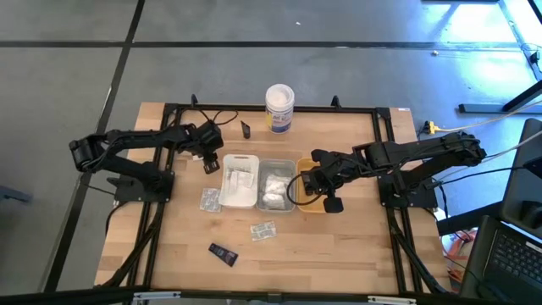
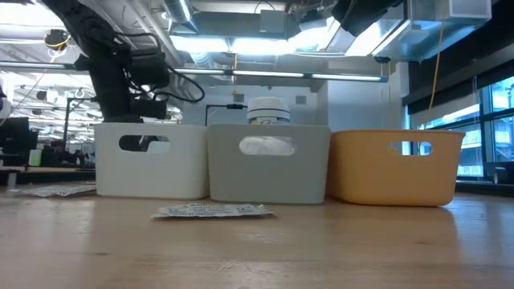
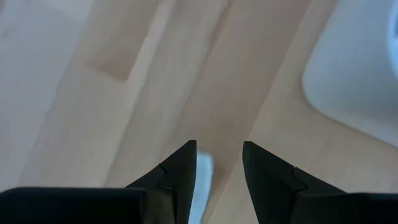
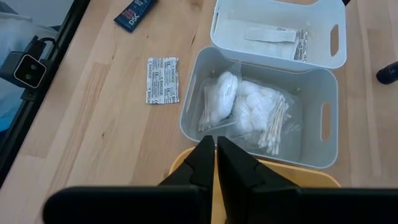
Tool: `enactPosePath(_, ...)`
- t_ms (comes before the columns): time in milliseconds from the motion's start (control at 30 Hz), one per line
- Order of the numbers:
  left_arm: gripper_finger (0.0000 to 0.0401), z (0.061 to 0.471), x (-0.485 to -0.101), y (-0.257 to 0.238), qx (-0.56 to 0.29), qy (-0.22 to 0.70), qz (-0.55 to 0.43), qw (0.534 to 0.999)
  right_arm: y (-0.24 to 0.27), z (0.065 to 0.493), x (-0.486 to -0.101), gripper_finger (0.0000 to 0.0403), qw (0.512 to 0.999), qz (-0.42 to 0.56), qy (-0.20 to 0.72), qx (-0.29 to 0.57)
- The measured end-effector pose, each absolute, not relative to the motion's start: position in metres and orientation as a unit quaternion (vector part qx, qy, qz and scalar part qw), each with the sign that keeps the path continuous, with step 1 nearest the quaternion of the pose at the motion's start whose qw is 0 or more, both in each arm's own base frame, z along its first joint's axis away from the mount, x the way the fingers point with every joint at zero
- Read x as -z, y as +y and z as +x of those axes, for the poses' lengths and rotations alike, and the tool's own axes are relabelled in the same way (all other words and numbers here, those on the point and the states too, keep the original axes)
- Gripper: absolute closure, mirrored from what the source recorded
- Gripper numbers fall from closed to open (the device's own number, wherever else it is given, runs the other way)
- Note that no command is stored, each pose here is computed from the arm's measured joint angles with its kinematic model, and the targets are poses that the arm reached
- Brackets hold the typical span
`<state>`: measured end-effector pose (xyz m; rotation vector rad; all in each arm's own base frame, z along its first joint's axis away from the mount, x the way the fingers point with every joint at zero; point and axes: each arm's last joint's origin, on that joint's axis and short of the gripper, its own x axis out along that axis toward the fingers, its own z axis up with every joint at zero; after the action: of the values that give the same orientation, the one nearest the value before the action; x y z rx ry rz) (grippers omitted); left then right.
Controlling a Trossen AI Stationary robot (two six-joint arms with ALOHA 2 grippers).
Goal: Pick & Place Travel size toiletries
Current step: Put the white band-aid into the white bin
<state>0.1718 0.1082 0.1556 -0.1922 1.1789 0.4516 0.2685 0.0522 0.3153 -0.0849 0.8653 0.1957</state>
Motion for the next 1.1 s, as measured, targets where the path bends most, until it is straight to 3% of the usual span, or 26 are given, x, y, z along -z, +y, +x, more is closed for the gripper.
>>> enactPosePath(300, 0.0274, 0.16, -0.133, 0.101, -0.199, 0.555, -0.083, 0.803, 0.051, 0.268, -0.315, 0.0381, 0.901, -0.043, 0.422, -0.094)
enactPosePath(1100, 0.0274, 0.159, -0.132, 0.102, -0.223, 0.564, -0.079, 0.792, 0.049, 0.269, -0.315, 0.0381, 0.901, -0.04, 0.422, -0.09)
